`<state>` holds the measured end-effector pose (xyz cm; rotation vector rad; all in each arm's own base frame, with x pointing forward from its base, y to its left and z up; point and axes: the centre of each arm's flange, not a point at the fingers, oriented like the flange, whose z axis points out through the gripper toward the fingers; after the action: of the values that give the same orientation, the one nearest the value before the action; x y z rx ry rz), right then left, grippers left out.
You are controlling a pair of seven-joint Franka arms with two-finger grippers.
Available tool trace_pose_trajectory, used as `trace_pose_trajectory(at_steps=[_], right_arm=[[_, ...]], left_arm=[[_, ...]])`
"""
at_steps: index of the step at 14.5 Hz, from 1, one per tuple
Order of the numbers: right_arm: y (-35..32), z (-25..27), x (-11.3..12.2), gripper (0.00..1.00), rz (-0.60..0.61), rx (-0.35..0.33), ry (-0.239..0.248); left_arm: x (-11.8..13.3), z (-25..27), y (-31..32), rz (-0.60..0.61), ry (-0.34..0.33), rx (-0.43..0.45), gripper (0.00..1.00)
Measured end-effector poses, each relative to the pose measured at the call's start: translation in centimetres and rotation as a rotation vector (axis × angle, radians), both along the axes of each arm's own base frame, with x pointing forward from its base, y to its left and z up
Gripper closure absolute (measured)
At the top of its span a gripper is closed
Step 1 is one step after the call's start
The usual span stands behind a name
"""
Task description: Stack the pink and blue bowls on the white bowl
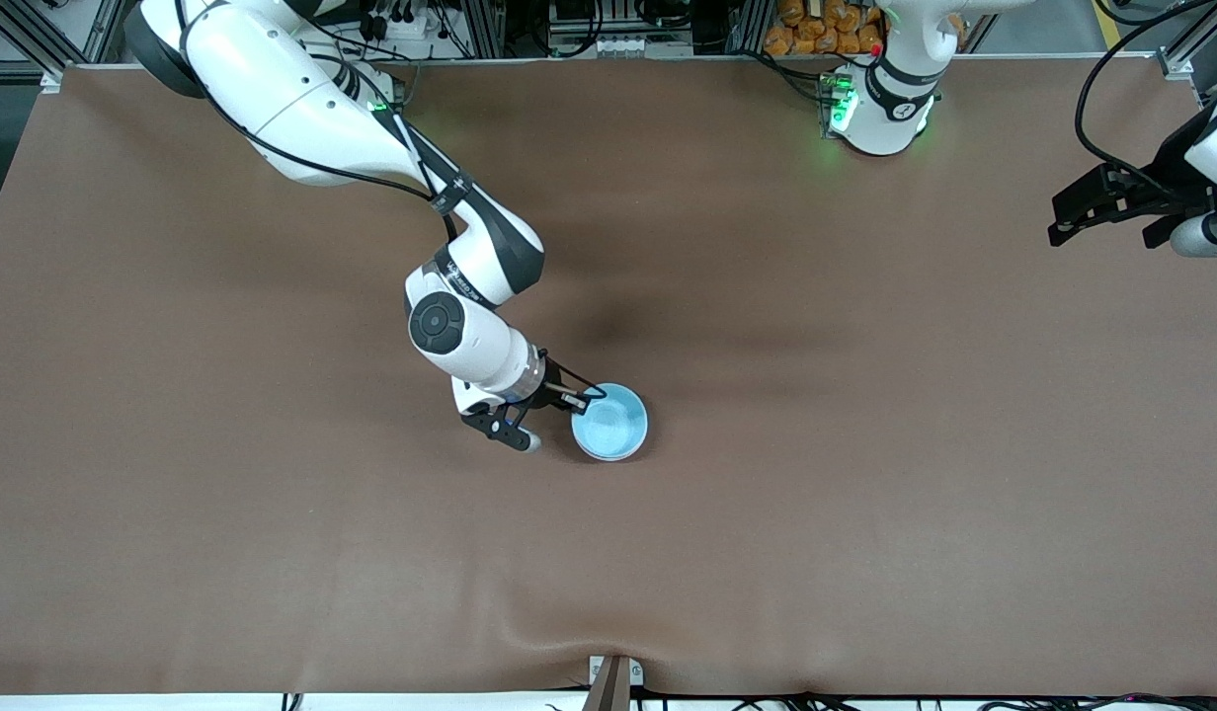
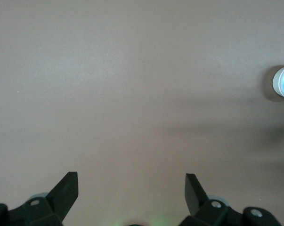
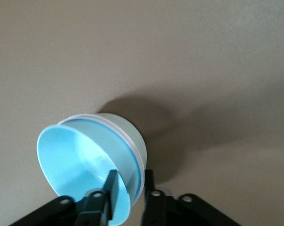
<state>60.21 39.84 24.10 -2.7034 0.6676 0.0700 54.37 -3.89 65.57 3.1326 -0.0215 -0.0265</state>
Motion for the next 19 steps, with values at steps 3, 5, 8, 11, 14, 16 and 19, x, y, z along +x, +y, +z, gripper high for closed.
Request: trace_pose_trajectory(at_steps=[3,5,8,11,14,16,19], right_arm=[[-2.7,1.8,1.7,0.34,-0.012,-0.028,0.017],[-6.8,4.7,3.5,0.14,0.040,-0.065,0.024],[-16.5,9.2,6.0,0.00,0.147,-0.118,0.044],[-25.6,13.0,7.0,0.00,0.215,-0.142,0.038],[-30.8,16.8,5.9,0.00,0.270,-0.195,0.003],[-34.0,19.6,4.2,0.00,0.316,-0.240,-0.030],[-38.9,24.8,1.5,0.00,0.387,-0.288,-0.057]], left_arm=[[0.1,-0.2,2.2,0.024,0.003,-0.002,0.00],[0.1,-0.2,2.2,0.023,0.004,-0.002,0.00],[0.1,-0.2,2.0,0.020,0.005,-0.002,0.00],[0.1,-0.4,2.0,0.023,0.007,-0.002,0.00],[0.1,-0.4,1.9,0.022,0.009,-0.002,0.00],[0.1,-0.4,1.7,0.017,0.008,-0.002,0.00],[0.2,-0.6,1.5,0.013,0.011,-0.002,0.00]])
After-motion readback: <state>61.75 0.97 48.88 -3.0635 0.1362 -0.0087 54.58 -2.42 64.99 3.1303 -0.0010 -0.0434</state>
